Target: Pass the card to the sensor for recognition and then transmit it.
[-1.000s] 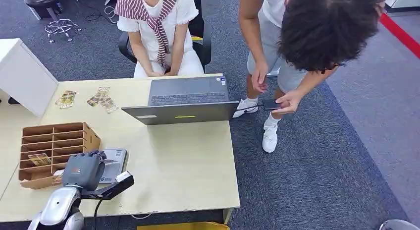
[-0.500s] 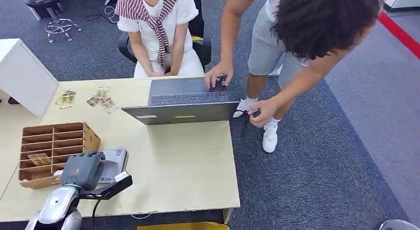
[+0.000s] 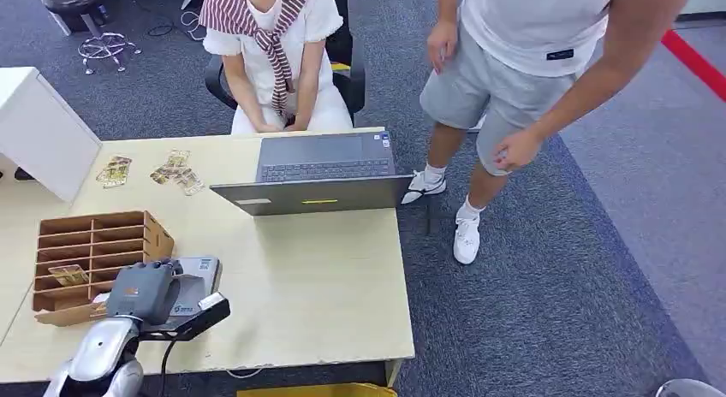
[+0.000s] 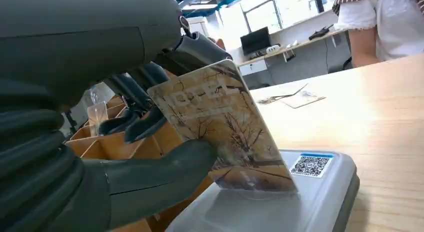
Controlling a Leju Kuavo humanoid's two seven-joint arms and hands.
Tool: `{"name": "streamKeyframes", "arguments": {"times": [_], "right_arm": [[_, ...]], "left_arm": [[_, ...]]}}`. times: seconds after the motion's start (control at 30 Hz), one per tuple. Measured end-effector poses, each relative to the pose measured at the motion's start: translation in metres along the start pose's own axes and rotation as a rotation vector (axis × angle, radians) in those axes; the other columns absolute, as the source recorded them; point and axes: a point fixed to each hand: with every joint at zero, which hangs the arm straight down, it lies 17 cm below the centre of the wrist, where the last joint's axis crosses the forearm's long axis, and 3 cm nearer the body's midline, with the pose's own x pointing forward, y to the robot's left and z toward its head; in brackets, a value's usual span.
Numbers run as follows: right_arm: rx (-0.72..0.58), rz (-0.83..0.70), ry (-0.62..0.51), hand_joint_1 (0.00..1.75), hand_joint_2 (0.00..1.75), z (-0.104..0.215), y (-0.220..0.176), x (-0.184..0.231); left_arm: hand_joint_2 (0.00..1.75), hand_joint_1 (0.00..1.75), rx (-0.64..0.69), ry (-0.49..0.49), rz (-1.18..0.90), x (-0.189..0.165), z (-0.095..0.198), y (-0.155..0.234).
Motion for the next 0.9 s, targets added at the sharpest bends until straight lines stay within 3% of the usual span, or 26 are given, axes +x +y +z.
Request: {"name": "streamKeyframes", "arguments": {"times": [0.23,0.67,0.9], "right_arm": [[-0.002,0.000,-0.002,0.00,1.75,0.000,-0.001,0.000],[-0.005,0.011,-0.011,0.00,1.75,0.000,-0.002,0.000],[-0.006,0.014,-0.011,0.00,1.75,-0.001,-0.002,0.000]], "left_arm": [[1.75,1.75,0.060,-0.005,0.011,0.005,-0.001,0.011],[1.75,1.75,0.394,-0.070,0.071,0.045,0.005,0.101],[1.75,1.75,0.446,-0.081,0.091,0.053,0.008,0.122]]}}
